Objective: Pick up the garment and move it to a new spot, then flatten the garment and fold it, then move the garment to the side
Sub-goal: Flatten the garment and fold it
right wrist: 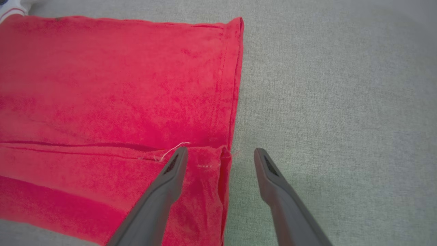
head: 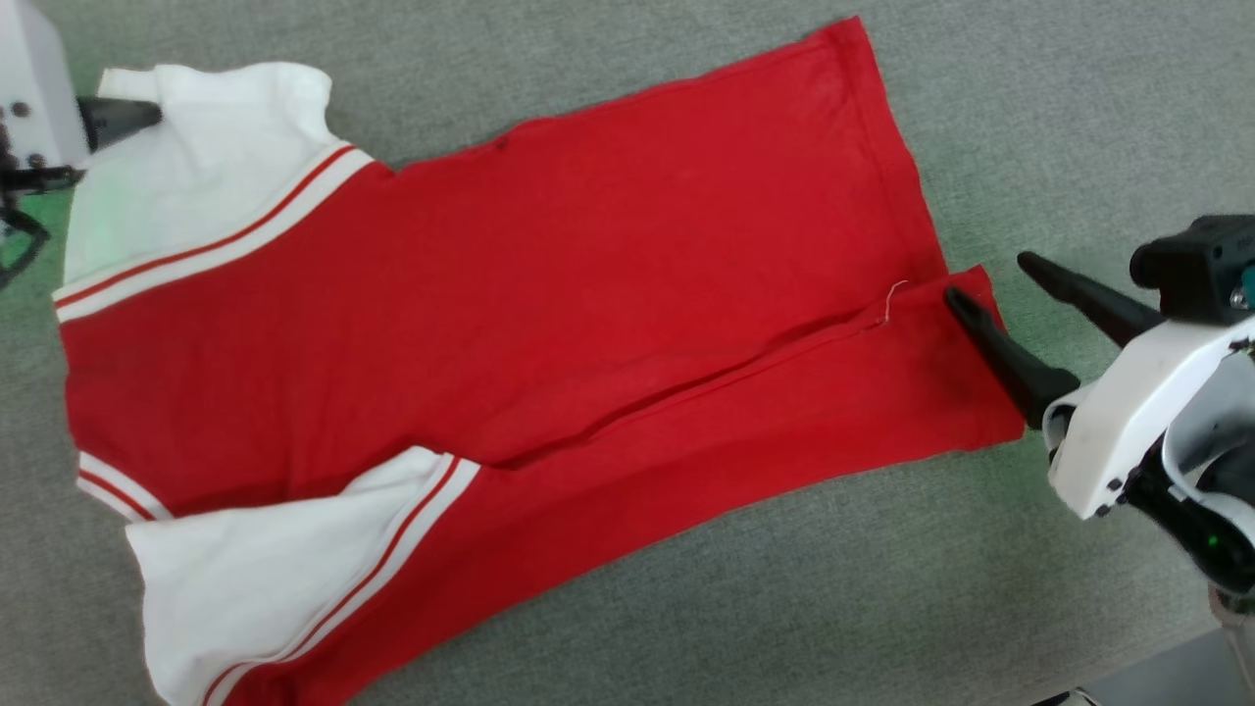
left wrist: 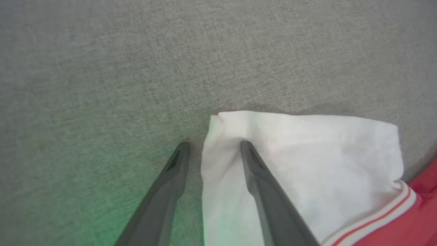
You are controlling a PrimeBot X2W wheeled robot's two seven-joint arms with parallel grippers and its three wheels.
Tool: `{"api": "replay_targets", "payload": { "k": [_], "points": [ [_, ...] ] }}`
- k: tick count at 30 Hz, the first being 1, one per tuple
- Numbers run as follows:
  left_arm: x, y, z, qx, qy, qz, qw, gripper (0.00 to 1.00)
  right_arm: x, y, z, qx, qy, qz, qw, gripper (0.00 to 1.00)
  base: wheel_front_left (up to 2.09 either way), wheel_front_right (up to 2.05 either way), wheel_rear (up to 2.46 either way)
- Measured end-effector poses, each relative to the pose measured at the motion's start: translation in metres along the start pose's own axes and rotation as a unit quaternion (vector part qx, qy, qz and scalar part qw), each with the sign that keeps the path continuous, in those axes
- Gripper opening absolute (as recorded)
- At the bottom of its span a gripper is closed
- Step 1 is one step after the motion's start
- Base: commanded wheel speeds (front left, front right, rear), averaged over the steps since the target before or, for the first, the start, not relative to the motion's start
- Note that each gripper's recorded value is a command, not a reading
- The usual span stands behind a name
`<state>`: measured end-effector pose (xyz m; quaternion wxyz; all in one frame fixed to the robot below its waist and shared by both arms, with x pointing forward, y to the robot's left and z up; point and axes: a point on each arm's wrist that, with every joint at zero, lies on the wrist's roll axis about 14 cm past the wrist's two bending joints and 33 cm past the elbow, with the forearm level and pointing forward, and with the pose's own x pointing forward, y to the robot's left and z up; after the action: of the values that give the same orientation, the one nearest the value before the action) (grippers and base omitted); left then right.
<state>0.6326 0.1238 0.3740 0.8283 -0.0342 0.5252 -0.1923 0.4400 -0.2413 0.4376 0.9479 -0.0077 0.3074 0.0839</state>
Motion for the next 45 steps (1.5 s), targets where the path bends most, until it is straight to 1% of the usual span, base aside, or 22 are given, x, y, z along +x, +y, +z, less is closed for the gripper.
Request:
{"api": "replay_targets", "payload": {
  "k": [4,10,12,15,20,24,26,28,30,31,32,33,34,37,42,45],
  "points": [
    [0.002,-0.014,-0.003,0.009,-0.004,-0.020,1.000,0.00,0.006,0.000,0.012,-0.010,-0.007,0.004,1.000,1.00,0.00,0.00,0.00],
    [-0.001,-0.018,-0.003,0.016,-0.015,-0.026,0.999,0.00,0.029,0.011,0.033,-0.018,-0.002,0.031,0.999,1.00,0.00,0.00,0.00],
    [-0.002,-0.018,-0.004,0.018,-0.019,-0.027,0.999,0.00,0.041,0.014,0.036,-0.024,0.020,0.037,0.999,1.00,0.00,0.00,0.00],
    [-0.005,-0.022,-0.006,0.021,-0.023,-0.032,0.999,0.00,0.056,0.013,0.030,-0.035,0.079,0.039,0.995,1.00,0.00,0.00,0.00],
    [-0.008,-0.029,-0.010,0.032,-0.028,-0.041,0.998,0.00,0.085,0.001,0.055,-0.048,0.103,0.021,0.993,1.00,0.00,0.00,0.00],
    [-0.009,-0.033,-0.011,0.043,-0.032,-0.047,0.997,0.00,0.108,-0.011,0.065,-0.048,0.121,-0.002,0.992,1.00,0.00,0.00,0.00],
    [-0.010,-0.033,-0.012,0.048,-0.035,-0.048,0.997,0.00,0.118,-0.019,0.059,-0.057,0.142,-0.019,0.988,1.00,0.00,0.00,0.00],
    [-0.011,-0.034,-0.013,0.051,-0.037,-0.050,0.997,0.00,0.128,-0.016,0.044,-0.048,0.171,-0.016,0.984,1.00,0.00,0.00,0.00],
    [-0.011,-0.033,-0.015,0.052,-0.037,-0.052,0.997,0.00,0.136,-0.011,0.045,-0.047,0.178,-0.011,0.983,1.00,0.00,0.00,0.00],
    [-0.011,-0.032,-0.016,0.053,-0.037,-0.052,0.997,0.00,0.140,-0.009,0.045,-0.049,0.184,-0.007,0.982,0.93,0.00,0.00,0.00],
    [-0.011,-0.031,-0.016,0.054,-0.037,-0.051,0.997,0.00,0.142,-0.006,0.043,-0.050,0.189,-0.004,0.981,0.49,0.00,0.00,0.00],
    [-0.012,-0.029,-0.016,0.056,-0.037,-0.050,0.997,0.00,0.145,-0.005,0.043,-0.050,0.192,-0.001,0.980,0.33,0.00,0.00,0.00],
    [-0.011,-0.028,-0.017,0.056,-0.037,-0.049,0.997,0.00,0.146,-0.005,0.043,-0.050,0.194,0.000,0.980,0.00,0.00,0.00,0.00],
    [-0.012,-0.028,-0.016,0.054,-0.043,-0.053,0.996,0.00,0.150,-0.001,0.044,-0.056,0.189,0.005,0.980,0.00,0.00,0.00,0.00],
    [-0.020,-0.036,-0.011,0.059,-0.078,-0.058,0.994,0.00,0.150,0.001,0.055,-0.058,0.148,0.007,0.987,0.00,0.00,0.00,0.00],
    [-0.030,-0.043,-0.008,0.056,-0.108,-0.066,0.990,0.00,0.145,0.000,0.061,-0.047,0.120,0.008,0.992,0.00,0.00,0.00,0.00]
  ]
}}
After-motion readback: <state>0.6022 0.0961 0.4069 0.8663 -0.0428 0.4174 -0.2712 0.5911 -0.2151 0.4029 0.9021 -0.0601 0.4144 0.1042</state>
